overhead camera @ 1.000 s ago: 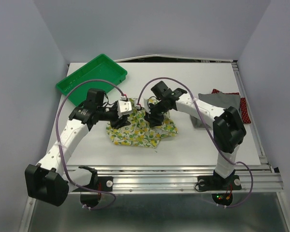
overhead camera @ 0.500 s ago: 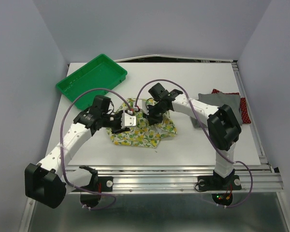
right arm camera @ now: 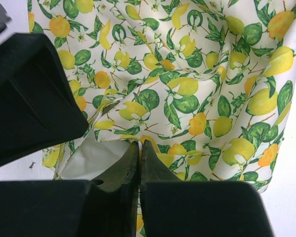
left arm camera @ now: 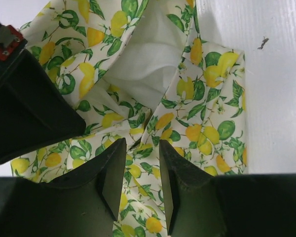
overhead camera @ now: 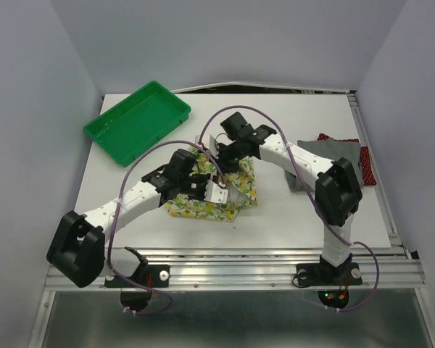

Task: Fold and stack the skirts
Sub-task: Flatten the skirt out

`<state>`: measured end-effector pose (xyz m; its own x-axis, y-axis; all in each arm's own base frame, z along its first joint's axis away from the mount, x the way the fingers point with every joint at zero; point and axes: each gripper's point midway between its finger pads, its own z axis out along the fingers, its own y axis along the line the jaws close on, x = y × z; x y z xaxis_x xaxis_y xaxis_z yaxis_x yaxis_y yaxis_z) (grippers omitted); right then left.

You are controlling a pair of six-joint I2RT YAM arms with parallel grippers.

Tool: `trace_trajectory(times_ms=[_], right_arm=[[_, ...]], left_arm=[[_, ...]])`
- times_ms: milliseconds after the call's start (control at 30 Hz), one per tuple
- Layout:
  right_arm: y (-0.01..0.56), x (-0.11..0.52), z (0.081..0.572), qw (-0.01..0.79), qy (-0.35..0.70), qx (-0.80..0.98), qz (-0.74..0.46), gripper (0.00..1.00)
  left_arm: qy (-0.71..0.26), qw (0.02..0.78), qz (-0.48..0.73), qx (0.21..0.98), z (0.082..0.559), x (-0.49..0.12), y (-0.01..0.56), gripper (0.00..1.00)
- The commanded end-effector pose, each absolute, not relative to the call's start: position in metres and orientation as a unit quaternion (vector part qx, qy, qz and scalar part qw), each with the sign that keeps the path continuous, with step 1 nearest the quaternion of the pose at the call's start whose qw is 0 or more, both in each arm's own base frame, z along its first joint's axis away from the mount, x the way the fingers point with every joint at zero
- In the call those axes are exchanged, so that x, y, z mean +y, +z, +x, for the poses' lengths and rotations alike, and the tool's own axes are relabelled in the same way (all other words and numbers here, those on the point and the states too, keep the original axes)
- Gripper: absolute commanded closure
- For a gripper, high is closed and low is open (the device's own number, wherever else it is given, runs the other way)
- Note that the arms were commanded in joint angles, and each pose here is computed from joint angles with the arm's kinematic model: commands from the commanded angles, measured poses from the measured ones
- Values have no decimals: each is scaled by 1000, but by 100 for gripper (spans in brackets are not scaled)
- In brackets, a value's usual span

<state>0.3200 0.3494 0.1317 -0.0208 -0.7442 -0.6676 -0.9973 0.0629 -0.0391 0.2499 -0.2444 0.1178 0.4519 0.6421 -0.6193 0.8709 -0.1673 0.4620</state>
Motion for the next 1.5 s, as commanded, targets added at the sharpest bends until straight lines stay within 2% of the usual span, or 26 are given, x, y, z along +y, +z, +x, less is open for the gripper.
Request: trace_trajectory(times_ms=[0,133,367,600,700,767,800,933,1067,1167,1367,1467], right_arm=[[145,352,327,296,228,676,-635,99],[149,352,331,298,235,681,-627,99],[170,348,351,323,240,694,-597,99],[201,348,359,357,234,684,-592,99],[208,342,367,370,219,690,-583,99],[223,331,385,391,210,706,-552,99],[231,317,400,406,199,718,-529,99],[289,287,446,485,195,736,-430,99],[360,227,493,577,174,742,-293,99],[389,196,506,620,150,737,-225,99],[475,126,511,736,72,671,-59,99],[495,106,503,753,49,656,-26,99]], left_arm=[[-112,423,766,471,259,-255,112,55],[-97,404,782,465,260,-258,92,51],[-85,370,794,474,270,-257,68,51],[-78,346,802,481,267,-248,58,59],[-73,338,796,497,264,-240,64,65],[-72,338,784,515,263,-233,81,78],[-69,353,770,527,267,-228,102,87],[-62,376,724,575,274,-207,147,100],[-22,429,647,629,309,-175,215,100],[28,481,571,665,339,-146,265,100],[184,614,391,661,388,-93,375,100],[205,640,365,644,385,-83,406,100]])
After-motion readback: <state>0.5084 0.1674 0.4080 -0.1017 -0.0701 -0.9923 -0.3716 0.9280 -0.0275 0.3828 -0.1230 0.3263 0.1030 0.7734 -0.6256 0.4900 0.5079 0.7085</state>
